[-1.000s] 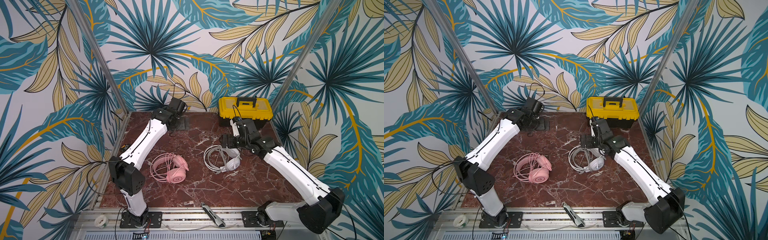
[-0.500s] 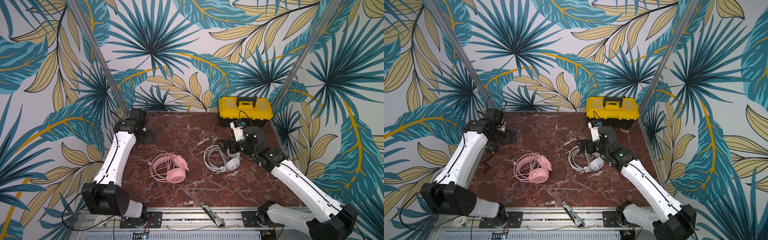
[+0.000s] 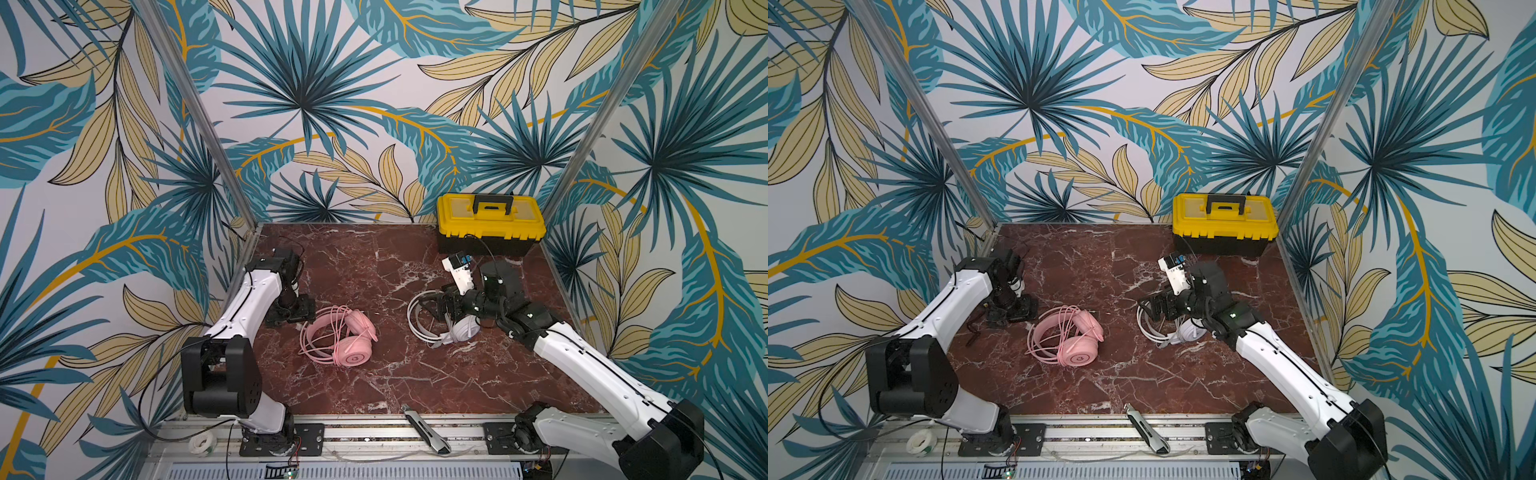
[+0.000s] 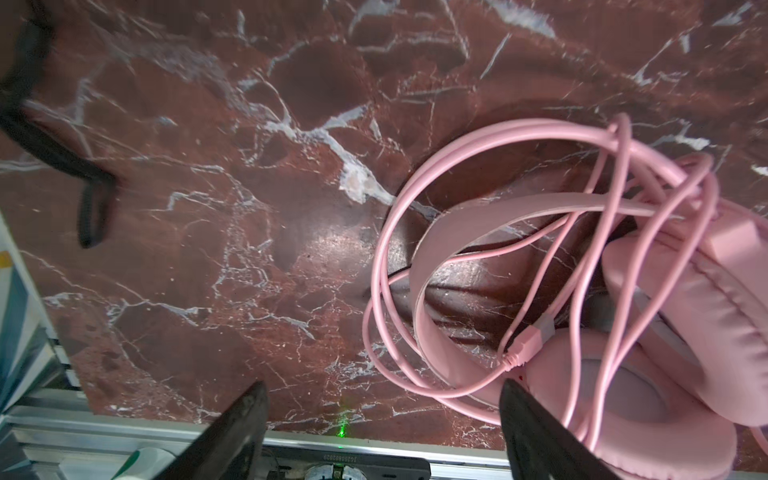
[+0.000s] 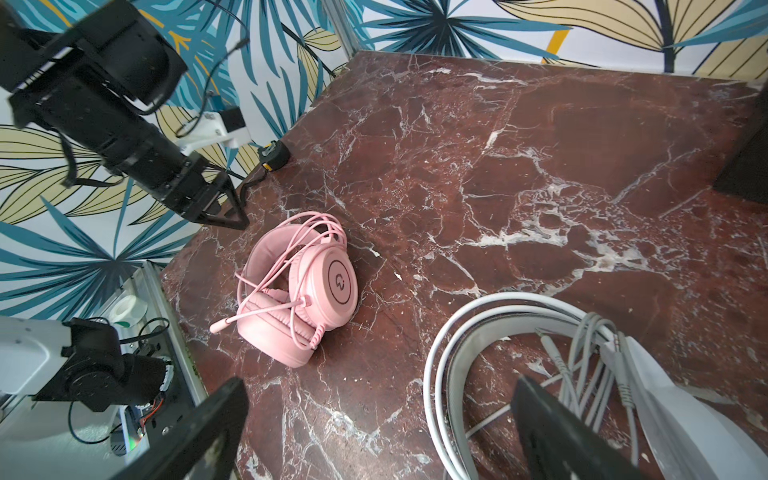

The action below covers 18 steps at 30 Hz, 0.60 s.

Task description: Wrap the headphones

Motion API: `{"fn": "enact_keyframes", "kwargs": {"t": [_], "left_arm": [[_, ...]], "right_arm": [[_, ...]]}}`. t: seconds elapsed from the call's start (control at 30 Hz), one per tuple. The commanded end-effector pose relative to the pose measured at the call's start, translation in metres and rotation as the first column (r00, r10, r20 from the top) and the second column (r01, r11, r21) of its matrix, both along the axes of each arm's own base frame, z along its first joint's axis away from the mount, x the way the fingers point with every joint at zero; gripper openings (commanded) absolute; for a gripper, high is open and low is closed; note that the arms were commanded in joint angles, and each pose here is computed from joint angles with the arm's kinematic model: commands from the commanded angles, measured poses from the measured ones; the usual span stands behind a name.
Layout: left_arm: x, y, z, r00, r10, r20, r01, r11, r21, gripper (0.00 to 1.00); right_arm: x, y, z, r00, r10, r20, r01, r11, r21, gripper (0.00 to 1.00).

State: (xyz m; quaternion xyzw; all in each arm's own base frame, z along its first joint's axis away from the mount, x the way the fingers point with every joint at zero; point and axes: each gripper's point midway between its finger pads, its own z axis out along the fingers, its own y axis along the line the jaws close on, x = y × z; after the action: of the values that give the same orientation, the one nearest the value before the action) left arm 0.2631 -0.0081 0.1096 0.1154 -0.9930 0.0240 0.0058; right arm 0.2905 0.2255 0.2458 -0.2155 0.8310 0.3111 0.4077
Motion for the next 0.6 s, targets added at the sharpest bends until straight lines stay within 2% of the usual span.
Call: {"fn": "enact_keyframes", "kwargs": {"t": [0.0, 0.23, 0.57], "left_arm": [[-0.004, -0.006, -0.009, 0.999, 0.031, -0.029, -0.032, 0.998, -0.049, 0.84], [-0.003, -0.008, -0.027, 0.994, 0.062, -0.088, -0.067, 0.996, -0.059, 0.77], [-0.008, -0.009, -0.05, 0.972, 0.197, -0.13, -0.203, 0.978, -0.037, 0.7]], "right_arm": [[-0.003, 0.006, 0.0, 0.999, 0.038, 0.021, -0.038, 0.999, 0.013, 1.0], [0.003, 0.012, 0.002, 0.998, 0.036, 0.042, -0.037, 0.999, 0.022, 1.0], [0.006, 0.012, 0.003, 0.998, 0.025, 0.053, -0.026, 1.0, 0.015, 1.0]]}}
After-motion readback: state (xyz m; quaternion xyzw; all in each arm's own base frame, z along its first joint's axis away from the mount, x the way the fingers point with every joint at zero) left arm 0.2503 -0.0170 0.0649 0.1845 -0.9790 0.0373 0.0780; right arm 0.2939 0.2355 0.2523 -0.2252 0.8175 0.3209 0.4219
